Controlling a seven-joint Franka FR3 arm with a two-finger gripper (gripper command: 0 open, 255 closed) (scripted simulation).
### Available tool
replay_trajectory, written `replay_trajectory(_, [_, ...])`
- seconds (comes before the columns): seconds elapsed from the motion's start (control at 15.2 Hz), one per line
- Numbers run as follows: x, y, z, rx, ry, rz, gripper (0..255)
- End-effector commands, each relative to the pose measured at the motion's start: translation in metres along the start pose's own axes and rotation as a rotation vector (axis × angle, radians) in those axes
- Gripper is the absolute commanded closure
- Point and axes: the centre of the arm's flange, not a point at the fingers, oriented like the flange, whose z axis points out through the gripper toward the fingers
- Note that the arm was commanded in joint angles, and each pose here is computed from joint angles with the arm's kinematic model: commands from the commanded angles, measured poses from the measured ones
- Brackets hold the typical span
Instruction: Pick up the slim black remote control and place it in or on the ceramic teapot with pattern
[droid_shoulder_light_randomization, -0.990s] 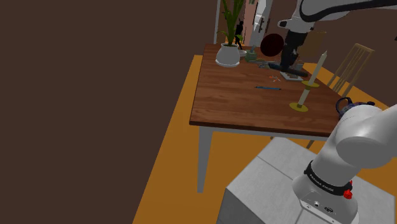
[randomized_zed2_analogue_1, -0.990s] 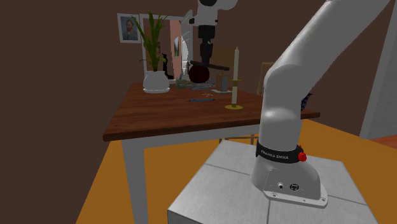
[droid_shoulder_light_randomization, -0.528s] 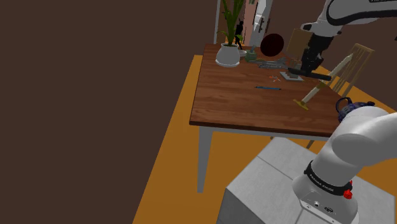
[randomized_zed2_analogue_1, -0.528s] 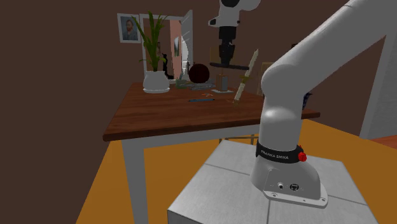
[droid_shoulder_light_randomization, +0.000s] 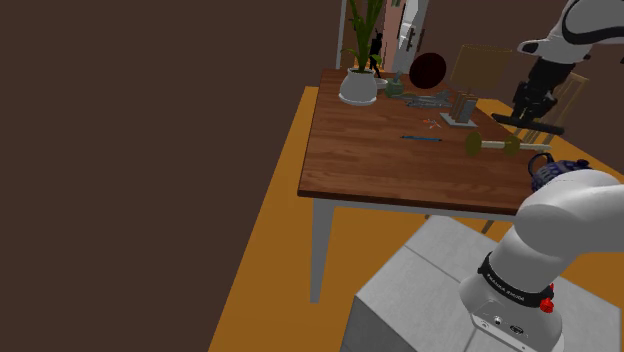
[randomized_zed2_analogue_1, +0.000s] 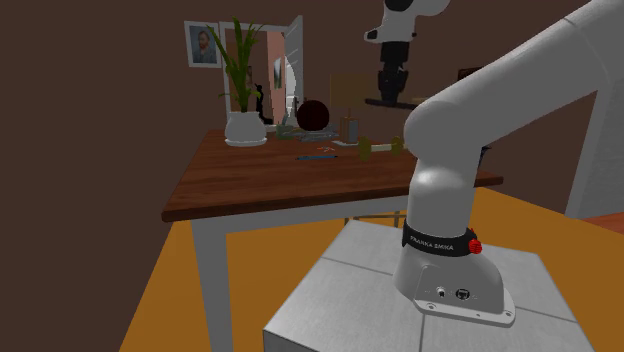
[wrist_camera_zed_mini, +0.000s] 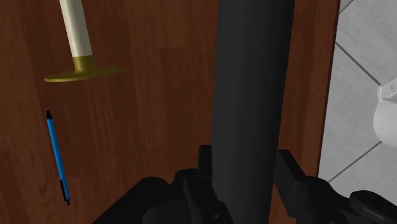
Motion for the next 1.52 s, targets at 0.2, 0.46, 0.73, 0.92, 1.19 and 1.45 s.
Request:
replay_trajectory(0.2, [-0.064,-0.017,0.000,0.000,0.000,-0.001,255])
replay_trajectory(0.46, [-0.115,-0.030,0.000,0.000,0.000,-0.001,255])
replay_trajectory(0.73, [-0.166,-0.042,-0.001,0.000,0.000,-0.001,255])
replay_trajectory(0.92, [-0.177,-0.046,0.010,0.000,0.000,-0.001,255])
replay_trajectory(1.19, [-0.177,-0.048,0.031,0.000,0.000,-0.001,255])
replay_trajectory(1.45, [-0.178,-0.050,0.052,0.000,0.000,-0.001,255])
